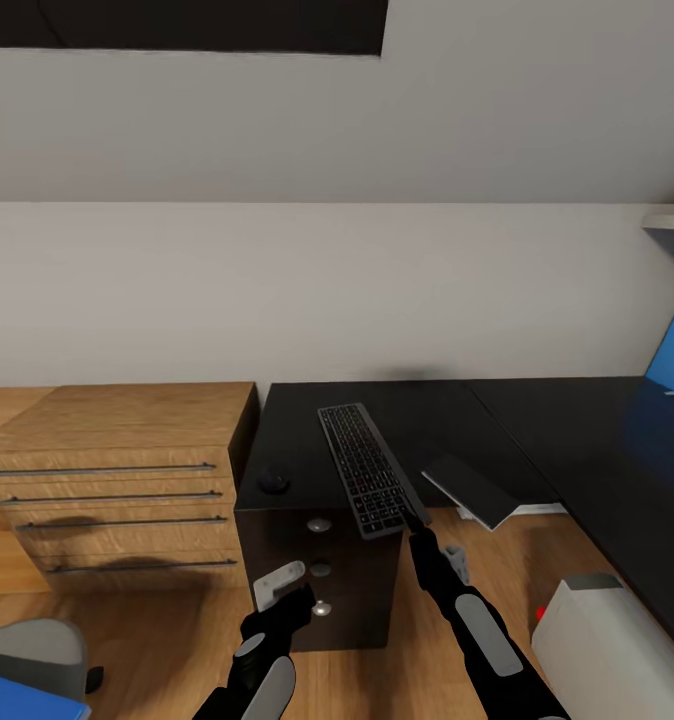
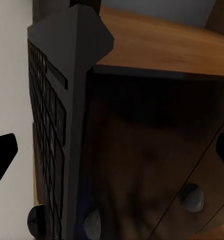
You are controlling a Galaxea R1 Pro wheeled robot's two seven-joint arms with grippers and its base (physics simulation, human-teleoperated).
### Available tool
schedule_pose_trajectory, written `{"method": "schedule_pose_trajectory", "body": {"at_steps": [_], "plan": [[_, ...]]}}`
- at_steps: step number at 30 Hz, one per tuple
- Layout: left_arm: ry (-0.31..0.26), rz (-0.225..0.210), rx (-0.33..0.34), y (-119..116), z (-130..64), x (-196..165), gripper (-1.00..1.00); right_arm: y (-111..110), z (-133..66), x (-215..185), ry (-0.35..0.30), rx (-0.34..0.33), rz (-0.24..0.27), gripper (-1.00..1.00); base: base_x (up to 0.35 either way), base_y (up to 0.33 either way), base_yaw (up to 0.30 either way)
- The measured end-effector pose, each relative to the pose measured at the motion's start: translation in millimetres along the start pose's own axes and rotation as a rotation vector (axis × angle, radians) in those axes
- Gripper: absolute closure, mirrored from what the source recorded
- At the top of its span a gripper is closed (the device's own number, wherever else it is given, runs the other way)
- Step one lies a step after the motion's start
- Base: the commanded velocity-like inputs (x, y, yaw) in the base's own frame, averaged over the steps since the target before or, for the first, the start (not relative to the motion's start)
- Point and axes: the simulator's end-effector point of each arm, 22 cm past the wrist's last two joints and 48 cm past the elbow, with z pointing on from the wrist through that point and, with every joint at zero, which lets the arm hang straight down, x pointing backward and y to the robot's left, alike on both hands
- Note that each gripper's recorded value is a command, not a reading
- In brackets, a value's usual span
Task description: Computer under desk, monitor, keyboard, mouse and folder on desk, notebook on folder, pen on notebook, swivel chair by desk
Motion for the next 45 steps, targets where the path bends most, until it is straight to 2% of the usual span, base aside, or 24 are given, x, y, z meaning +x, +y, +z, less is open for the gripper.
{"method": "schedule_pose_trajectory", "body": {"at_steps": [22, 45], "plan": [[-0.002, -0.001, 0.0, 0.2, 0.0, -0.7, -1.0, -3.9, 0.0, 0.0, 0.0, 0.019, -0.001, -1.0, 0.049, 0.09, 0.0], [0.0, -0.001, 0.001, -2.1, -3.4, -4.2, -1.0, 3.4, -1.7, -2.7, -0.001, 0.011, -0.029, -1.0, 0.005, 0.007, 0.0]]}}
